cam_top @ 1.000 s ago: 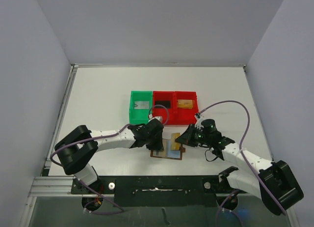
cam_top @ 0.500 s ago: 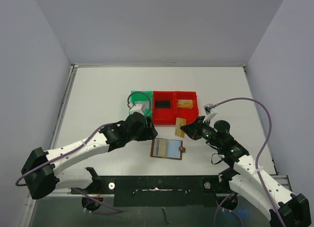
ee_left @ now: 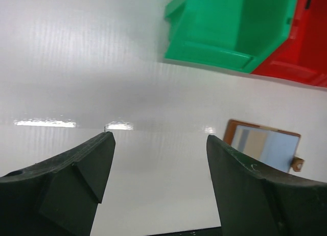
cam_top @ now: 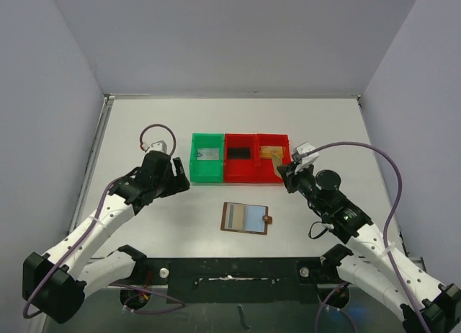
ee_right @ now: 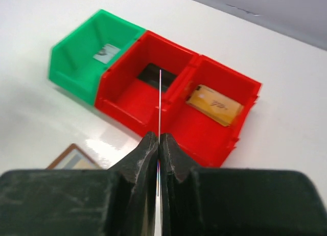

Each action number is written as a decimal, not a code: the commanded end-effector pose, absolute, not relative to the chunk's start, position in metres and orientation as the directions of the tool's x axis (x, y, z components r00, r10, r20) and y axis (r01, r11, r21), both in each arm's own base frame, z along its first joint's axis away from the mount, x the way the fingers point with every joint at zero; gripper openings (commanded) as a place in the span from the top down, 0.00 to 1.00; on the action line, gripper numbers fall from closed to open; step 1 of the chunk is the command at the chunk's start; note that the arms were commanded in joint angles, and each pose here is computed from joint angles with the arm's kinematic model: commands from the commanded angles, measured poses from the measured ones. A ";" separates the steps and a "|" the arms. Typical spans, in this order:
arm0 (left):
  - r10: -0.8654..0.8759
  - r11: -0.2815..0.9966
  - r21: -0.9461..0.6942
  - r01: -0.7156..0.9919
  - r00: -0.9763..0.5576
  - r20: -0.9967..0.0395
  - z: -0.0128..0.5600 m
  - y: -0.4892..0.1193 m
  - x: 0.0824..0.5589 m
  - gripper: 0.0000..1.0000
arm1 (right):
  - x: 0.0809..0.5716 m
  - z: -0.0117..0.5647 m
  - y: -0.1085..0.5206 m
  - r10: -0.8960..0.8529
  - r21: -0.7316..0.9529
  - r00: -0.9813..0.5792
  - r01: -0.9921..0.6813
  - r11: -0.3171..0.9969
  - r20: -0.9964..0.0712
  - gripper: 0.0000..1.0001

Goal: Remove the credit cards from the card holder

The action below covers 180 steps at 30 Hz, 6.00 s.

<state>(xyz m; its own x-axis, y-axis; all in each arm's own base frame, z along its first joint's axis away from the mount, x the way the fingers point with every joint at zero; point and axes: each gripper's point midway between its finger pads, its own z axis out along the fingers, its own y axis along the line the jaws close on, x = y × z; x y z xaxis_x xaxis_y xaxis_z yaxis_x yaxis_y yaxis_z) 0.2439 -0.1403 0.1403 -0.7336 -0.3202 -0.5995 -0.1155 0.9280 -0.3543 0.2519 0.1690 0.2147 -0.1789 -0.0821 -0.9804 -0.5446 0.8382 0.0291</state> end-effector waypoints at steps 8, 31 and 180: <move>-0.267 0.960 -0.253 -0.116 -0.639 -0.721 0.162 -0.095 0.259 0.27 | 0.325 0.255 0.083 -0.116 -0.082 -0.082 -0.340 0.937 -0.990 1.00; -0.313 0.950 -0.271 -0.157 -0.505 -0.805 0.182 -0.076 0.263 0.27 | 0.393 0.170 0.151 -0.812 -0.619 0.121 -0.714 0.328 -0.571 1.00; -0.303 0.953 -0.253 -0.167 -0.520 -0.799 0.176 -0.075 0.265 0.26 | 0.336 0.186 0.206 0.050 0.041 -0.520 0.029 0.999 -0.853 0.27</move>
